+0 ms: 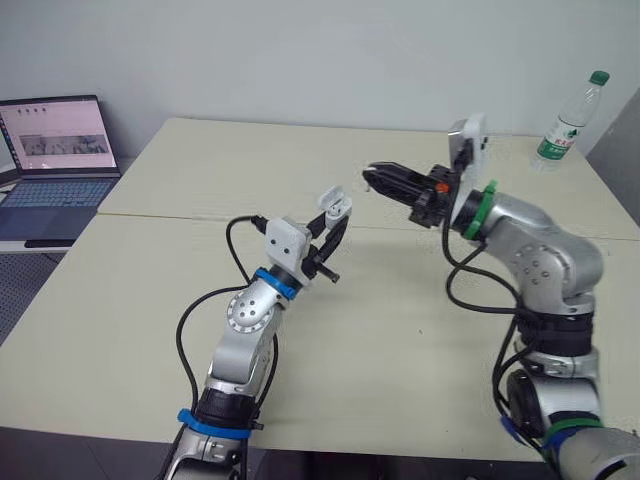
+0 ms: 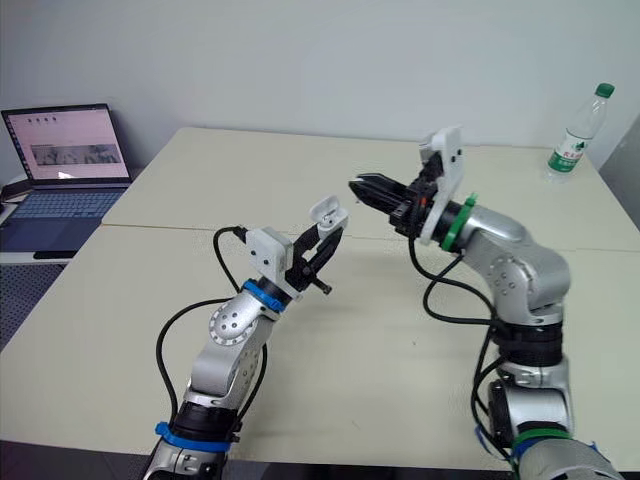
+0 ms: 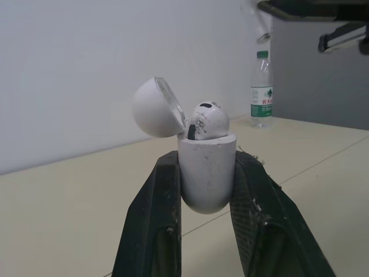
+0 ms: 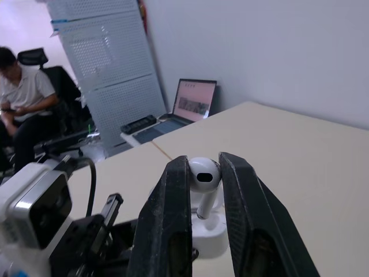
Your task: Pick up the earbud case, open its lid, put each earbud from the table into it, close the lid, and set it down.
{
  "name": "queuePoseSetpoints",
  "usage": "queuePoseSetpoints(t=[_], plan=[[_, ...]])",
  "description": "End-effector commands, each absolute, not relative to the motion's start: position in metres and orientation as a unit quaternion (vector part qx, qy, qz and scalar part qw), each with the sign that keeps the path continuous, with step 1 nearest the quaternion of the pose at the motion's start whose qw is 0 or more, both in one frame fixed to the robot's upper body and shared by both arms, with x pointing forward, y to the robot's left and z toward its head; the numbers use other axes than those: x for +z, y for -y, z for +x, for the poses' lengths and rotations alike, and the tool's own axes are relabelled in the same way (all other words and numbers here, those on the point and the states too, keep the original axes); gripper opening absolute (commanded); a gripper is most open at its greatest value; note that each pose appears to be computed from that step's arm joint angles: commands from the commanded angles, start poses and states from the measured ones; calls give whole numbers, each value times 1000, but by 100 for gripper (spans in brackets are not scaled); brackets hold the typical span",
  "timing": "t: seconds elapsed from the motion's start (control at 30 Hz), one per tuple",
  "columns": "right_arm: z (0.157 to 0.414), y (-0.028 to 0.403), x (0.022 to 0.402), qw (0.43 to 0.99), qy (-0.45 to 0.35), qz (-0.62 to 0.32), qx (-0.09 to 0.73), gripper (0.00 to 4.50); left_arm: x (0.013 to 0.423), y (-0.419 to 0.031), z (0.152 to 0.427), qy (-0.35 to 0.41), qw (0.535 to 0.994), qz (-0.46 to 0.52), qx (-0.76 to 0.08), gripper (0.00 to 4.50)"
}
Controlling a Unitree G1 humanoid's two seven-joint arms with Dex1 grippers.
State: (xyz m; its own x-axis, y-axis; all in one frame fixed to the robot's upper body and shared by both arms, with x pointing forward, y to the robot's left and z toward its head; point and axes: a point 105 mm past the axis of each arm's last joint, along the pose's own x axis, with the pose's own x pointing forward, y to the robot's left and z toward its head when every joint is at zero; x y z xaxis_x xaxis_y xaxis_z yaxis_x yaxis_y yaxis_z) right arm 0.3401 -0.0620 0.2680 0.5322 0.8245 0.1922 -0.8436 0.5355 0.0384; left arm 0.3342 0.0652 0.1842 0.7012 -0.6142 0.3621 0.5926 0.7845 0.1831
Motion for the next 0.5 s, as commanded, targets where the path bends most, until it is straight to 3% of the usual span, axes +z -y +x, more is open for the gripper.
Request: queuePoseSetpoints(t=[0.03,0.5], plan=[[338,54,285,874,121,77,465,37,201,-61,331,231,911,20,-341,75],[336,48,272,879,147,59,450,37,213,-58,332,238,912,-15,-333,75]])
